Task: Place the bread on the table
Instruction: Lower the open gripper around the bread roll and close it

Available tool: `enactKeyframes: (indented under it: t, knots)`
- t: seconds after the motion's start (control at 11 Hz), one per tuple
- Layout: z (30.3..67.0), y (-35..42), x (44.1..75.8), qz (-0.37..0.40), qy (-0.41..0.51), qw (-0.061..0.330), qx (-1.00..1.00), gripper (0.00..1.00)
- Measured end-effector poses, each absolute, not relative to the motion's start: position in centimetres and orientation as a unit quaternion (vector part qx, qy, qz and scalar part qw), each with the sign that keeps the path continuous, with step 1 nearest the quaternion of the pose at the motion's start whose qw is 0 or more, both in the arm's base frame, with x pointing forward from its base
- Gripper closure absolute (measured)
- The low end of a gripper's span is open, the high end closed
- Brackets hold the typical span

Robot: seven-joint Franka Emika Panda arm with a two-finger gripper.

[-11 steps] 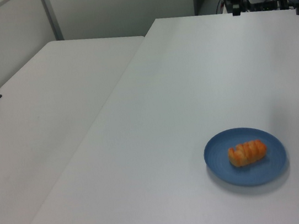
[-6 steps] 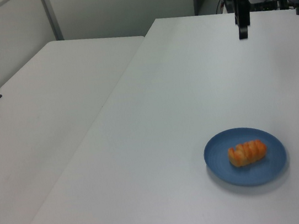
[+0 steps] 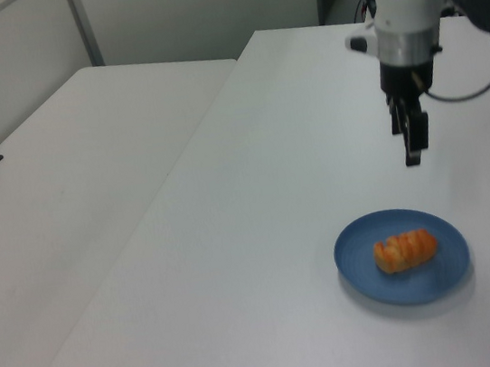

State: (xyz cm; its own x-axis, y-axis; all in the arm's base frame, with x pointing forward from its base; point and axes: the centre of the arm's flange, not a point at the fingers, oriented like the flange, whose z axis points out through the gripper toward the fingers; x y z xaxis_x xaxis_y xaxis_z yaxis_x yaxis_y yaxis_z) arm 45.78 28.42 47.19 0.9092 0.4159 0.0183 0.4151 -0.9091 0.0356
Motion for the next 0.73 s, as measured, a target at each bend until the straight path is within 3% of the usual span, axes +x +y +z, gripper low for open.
enactKeyframes:
  t: [0.73]
  knots:
    - [36.2, 32.2, 45.2, -0.004, 0.218, -0.017, 0.976, 0.00]
